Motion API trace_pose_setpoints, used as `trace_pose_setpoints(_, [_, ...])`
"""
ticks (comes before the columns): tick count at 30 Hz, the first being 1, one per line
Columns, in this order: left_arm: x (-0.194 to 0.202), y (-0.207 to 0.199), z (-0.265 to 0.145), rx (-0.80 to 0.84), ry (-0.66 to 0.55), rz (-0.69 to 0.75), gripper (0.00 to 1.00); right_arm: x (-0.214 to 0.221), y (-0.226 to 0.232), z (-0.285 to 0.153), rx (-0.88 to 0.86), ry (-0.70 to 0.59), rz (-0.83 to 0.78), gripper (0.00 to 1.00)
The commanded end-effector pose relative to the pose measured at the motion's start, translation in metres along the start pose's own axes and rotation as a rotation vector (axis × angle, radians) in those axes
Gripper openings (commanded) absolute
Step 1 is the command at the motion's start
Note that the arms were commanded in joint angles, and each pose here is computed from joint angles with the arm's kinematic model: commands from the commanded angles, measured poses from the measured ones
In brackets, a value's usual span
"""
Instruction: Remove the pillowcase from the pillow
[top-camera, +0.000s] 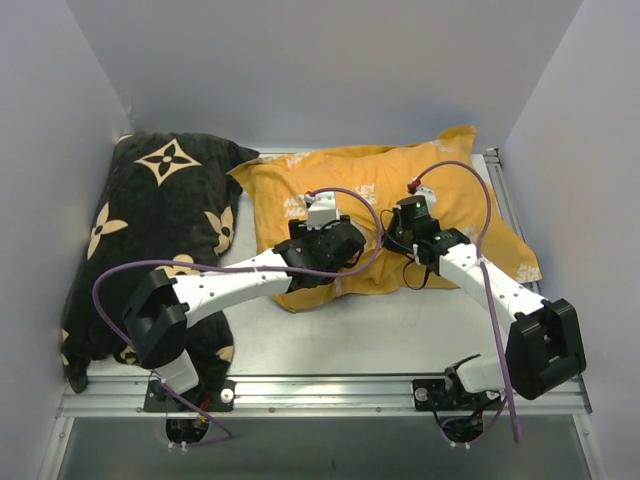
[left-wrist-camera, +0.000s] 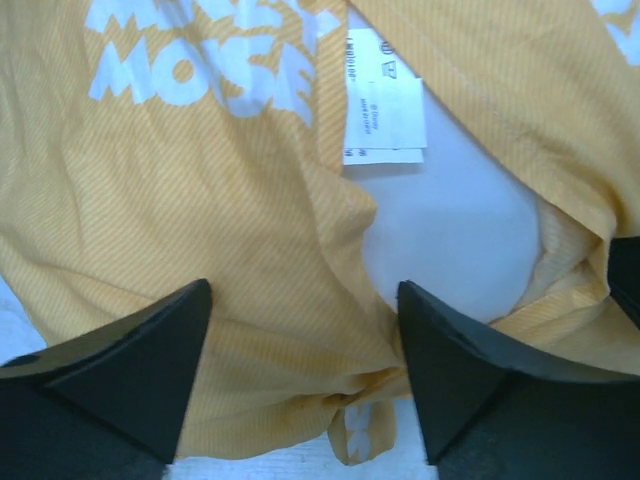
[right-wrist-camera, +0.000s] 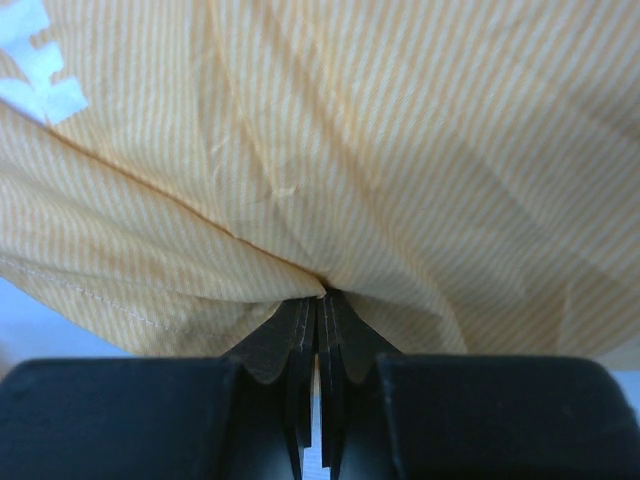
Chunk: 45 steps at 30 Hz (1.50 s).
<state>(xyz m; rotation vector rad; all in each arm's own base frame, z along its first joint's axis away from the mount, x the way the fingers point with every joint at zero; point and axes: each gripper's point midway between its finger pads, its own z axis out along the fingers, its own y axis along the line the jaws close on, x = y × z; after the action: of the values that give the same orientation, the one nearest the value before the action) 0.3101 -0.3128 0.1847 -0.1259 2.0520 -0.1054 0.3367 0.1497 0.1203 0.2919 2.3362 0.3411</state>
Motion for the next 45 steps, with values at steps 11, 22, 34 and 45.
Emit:
trace_pose_setpoints(11, [-0.005, 0.092, -0.005, -0.048, 0.047, -0.098, 0.00, -0.018, -0.028, 0.011, 0.063, -0.013, 0.074, 0.00])
trace_pose_setpoints(22, [0.093, 0.169, 0.016, -0.100, 0.241, -0.276, 0.00, -0.025, -0.048, 0.015, 0.080, -0.007, 0.134, 0.00])
trace_pose_setpoints(34, [0.121, 0.125, 0.032, 0.038, 0.278, -0.255, 0.00, -0.017, 0.036, -0.054, -0.092, -0.105, -0.164, 0.39])
trace_pose_setpoints(45, [0.100, 0.111, 0.021, 0.168, 0.196, -0.335, 0.00, 0.006, 0.140, -0.083, -0.260, -0.108, -0.444, 0.71])
